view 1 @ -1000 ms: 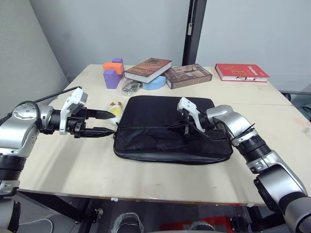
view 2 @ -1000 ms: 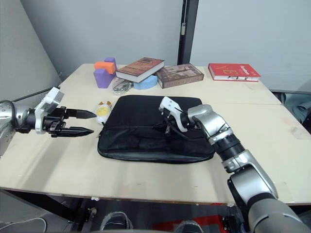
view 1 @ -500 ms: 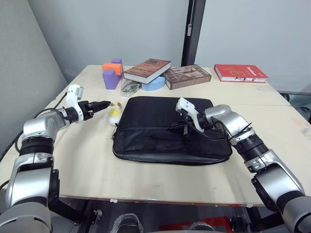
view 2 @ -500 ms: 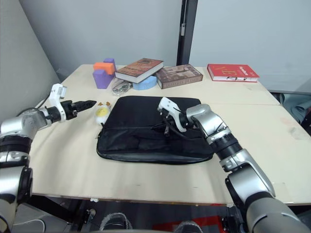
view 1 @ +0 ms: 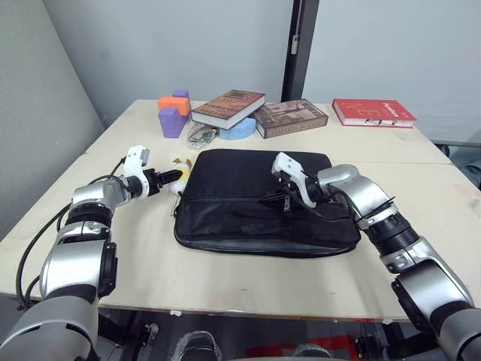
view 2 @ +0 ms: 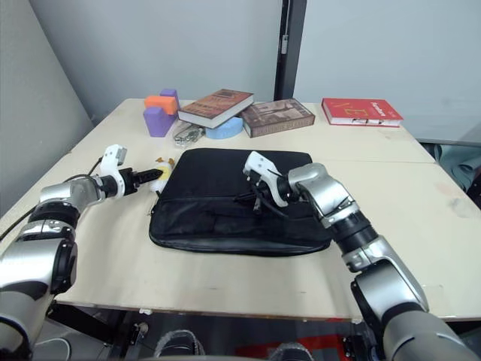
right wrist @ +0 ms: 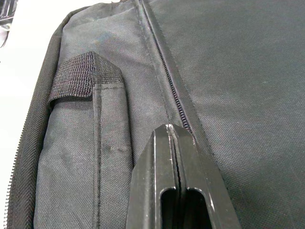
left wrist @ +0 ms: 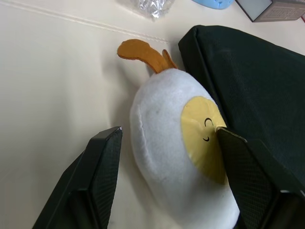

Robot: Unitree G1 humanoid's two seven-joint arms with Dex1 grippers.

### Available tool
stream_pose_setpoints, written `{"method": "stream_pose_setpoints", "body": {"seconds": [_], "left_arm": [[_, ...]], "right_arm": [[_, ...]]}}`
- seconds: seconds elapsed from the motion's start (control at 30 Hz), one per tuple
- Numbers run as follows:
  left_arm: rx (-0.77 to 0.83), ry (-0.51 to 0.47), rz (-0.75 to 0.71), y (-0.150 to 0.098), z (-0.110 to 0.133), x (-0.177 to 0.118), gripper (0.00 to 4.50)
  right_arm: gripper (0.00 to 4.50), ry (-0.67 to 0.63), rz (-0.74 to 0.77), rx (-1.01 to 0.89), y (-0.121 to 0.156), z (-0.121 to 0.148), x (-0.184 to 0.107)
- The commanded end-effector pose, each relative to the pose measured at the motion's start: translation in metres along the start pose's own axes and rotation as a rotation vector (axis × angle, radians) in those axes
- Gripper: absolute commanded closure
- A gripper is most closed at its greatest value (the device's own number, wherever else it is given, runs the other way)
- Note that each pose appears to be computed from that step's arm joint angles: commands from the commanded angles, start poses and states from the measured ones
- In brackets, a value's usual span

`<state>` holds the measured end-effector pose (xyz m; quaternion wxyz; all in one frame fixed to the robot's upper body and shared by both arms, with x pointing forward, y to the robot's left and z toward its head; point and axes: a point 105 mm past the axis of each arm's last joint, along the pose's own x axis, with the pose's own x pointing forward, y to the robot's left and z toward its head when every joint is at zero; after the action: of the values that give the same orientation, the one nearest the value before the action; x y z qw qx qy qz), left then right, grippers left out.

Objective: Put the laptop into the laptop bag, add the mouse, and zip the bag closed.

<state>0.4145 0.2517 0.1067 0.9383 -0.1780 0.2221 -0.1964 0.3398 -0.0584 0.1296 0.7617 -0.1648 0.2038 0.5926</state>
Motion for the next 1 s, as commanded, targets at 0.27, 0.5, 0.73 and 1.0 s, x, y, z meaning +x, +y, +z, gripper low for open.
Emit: {"method": "stream_pose_setpoints", "body": {"seconds": [0.27, 0.5, 0.73, 1.0], "left_arm": [[0.023, 0.014, -0.105, -0.018, 0.001, 0.008, 3.07], [-0.009, -0.042, -0.18, -0.015, 0.017, -0.017, 4.49], [0.021, -0.139, -0.27, -0.026, 0.045, -0.047, 4.49], [0.097, -0.044, -0.369, -0.052, 0.027, -0.075, 4.49]], "right_arm": [[4.5, 0.06, -0.027, 0.079, 0.0, -0.023, 0.0], [4.5, 0.08, -0.035, 0.082, 0.0, -0.029, -0.001], [4.5, 0.113, -0.045, 0.081, -0.003, -0.035, 0.002], [4.5, 0.15, -0.052, 0.07, -0.007, -0.038, 0.008]]}}
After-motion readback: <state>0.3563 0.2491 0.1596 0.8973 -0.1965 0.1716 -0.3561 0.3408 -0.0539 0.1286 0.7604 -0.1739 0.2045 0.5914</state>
